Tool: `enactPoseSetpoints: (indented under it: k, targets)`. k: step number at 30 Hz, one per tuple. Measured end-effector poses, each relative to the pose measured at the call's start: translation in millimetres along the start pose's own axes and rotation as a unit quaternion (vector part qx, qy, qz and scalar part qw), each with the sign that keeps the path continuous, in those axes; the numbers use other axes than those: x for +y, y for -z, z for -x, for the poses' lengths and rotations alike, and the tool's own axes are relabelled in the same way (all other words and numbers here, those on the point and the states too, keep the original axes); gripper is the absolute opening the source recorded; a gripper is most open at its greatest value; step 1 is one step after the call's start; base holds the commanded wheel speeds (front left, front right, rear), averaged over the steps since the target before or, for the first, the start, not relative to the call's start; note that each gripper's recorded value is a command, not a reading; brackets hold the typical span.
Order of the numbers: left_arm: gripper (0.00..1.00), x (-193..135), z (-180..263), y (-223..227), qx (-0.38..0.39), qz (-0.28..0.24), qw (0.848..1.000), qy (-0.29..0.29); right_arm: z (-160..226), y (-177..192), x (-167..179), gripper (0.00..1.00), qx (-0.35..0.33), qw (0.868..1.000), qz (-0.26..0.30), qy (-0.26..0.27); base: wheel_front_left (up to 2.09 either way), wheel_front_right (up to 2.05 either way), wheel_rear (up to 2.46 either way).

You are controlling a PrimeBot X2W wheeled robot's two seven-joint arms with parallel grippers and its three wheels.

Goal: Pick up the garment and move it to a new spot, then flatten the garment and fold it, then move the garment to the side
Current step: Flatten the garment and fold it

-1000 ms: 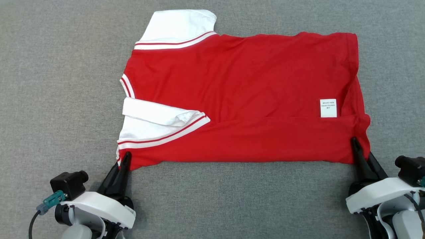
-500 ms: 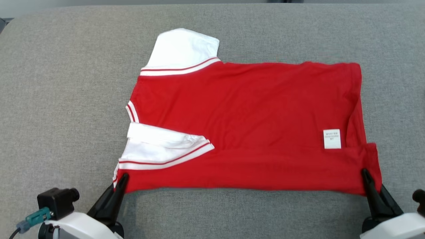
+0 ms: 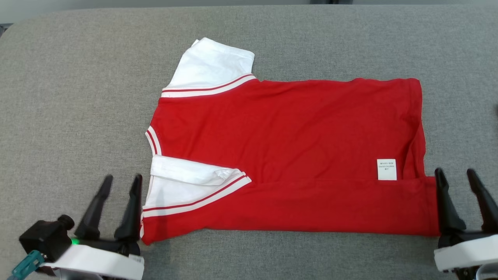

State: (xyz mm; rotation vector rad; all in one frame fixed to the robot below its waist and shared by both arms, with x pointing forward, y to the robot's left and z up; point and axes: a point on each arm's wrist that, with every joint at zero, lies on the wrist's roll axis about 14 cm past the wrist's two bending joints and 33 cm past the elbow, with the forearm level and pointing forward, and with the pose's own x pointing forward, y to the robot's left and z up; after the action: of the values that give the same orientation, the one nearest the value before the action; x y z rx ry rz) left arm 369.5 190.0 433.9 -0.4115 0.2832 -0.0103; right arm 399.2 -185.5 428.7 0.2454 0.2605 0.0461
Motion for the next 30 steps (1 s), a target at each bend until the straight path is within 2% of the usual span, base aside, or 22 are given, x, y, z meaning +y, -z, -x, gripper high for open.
enactPoseSetpoints:
  k: [3,5,8,11,20,26,30]
  targets:
    - [1.0,-7.3,-8.4,-31.0,-0.072,-0.036,0.997,0.011,-7.2,-27.0,6.3,1.0,-0.05,0.999,0.018,-0.006,0.0,0.0,0.0]
    - [1.0,-18.7,-12.9,-49.5,-0.111,-0.042,0.993,0.029,-10.7,-41.4,11.9,1.0,-0.076,0.997,0.026,-0.013,0.0,0.0,0.0]
    - [1.0,-26.3,-16.6,-70.0,-0.144,-0.071,0.986,0.045,-12.7,-56.4,19.1,1.0,-0.099,0.994,0.042,-0.021,0.0,0.0,0.0]
    - [1.0,-28.3,-18.6,-77.0,-0.154,-0.087,0.983,0.05,-12.4,-64.0,24.4,1.0,-0.111,0.992,0.045,-0.027,0.0,0.0,0.0]
    - [1.0,-35.9,-36.2,-74.0,-0.145,-0.093,0.983,0.067,-18.2,-65.3,30.6,1.0,-0.112,0.992,0.042,-0.035,0.0,0.0,0.0]
    - [1.0,-63.5,-82.0,-97.6,-0.159,-0.111,0.973,0.129,-32.2,-62.2,33.3,1.0,-0.109,0.992,0.038,-0.041,0.0,0.0,0.0]
    - [1.0,-73.2,-129.5,-102.8,-0.135,-0.118,0.972,0.149,-42.0,-54.5,33.5,1.0,-0.1,0.993,0.034,-0.044,0.0,0.0,0.0]
